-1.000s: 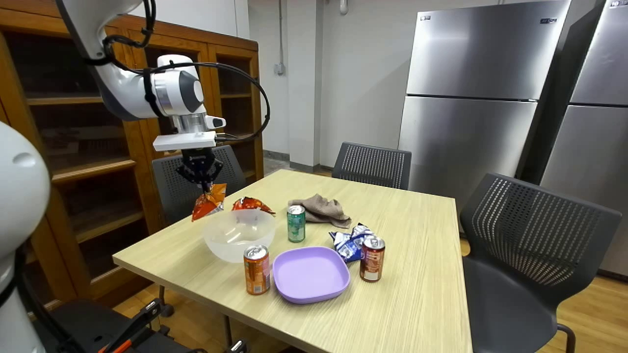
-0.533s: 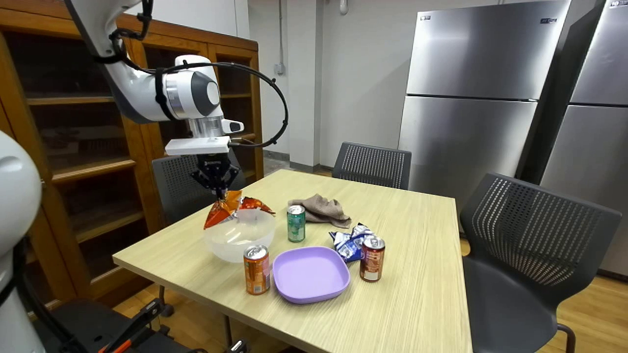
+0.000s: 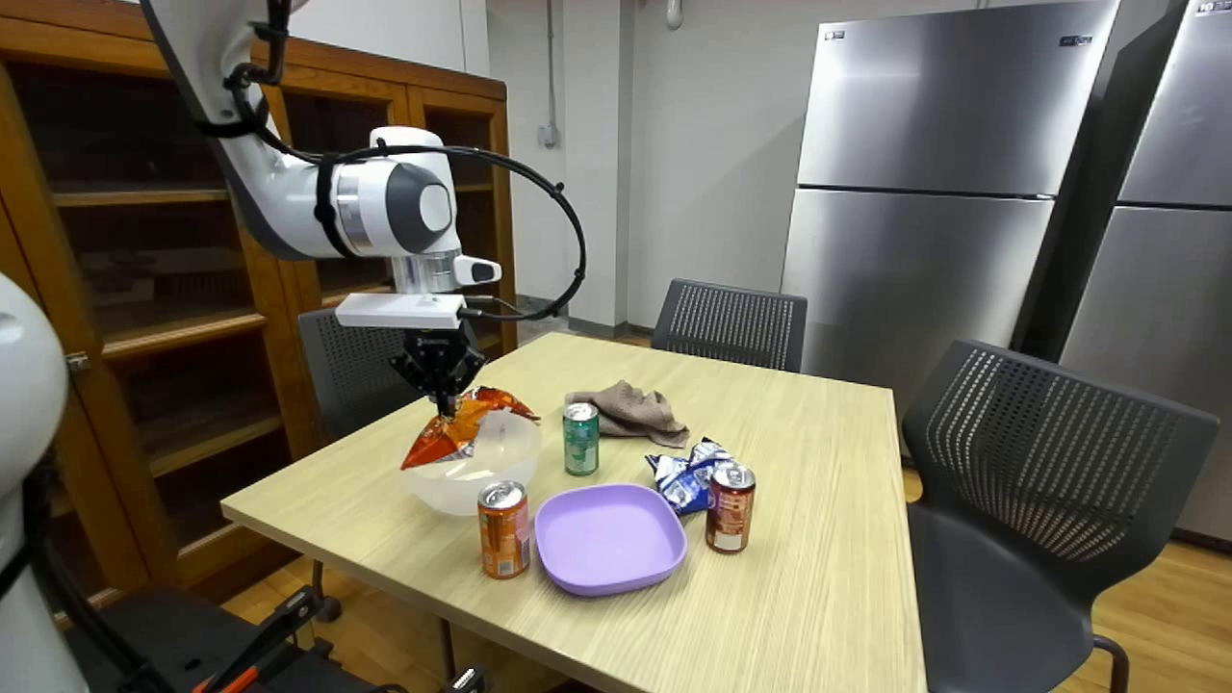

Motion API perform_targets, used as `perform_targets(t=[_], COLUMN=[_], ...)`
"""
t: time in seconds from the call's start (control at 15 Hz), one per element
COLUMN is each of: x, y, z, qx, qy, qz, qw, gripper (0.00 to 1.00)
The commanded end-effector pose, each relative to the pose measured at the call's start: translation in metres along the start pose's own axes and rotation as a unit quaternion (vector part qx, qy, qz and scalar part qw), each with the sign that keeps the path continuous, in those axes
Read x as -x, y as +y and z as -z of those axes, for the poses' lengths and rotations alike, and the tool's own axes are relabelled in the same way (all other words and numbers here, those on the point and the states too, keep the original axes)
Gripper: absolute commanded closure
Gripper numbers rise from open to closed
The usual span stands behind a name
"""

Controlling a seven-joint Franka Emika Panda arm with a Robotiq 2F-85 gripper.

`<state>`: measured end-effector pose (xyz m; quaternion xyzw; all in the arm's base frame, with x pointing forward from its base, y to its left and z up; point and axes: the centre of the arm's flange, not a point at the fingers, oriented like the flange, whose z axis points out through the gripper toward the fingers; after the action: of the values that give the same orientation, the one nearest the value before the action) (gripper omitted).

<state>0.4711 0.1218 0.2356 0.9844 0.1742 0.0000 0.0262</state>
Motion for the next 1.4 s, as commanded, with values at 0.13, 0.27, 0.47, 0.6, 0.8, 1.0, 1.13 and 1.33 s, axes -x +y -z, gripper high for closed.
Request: perform_targets(t=[0.13,0.27,0.47,0.6,0.8,1.0,1.13,1.33], x=[0.007,0.005,0.001,-0.001,-0.004,-0.007,-0.009,-0.012], y=[0.017,0.021,0.024,0.025,0.027,0.029,0.031,0.035], z=[-0.010,-0.015,-0.022,-0.026,-0.031,-0.033,-0.034,-0.033], qx=[-0.007,-0.009,-0.012,-0.013,-0.014,-0.015,-0.017,-0.017], qy=[0.008,0.006,0.001,-0.001,-0.002,-0.001,0.001,0.006], qz=[-0.026,-0.031,-0.036,-0.038,-0.043,-0.050,-0.055,-0.065], qw=[0.9996,0.9995,0.9993,0.9992,0.9990,0.9986,0.9984,0.9977], gripper=[1.00,1.00,1.00,1.00,1.00,1.00,1.00,1.00])
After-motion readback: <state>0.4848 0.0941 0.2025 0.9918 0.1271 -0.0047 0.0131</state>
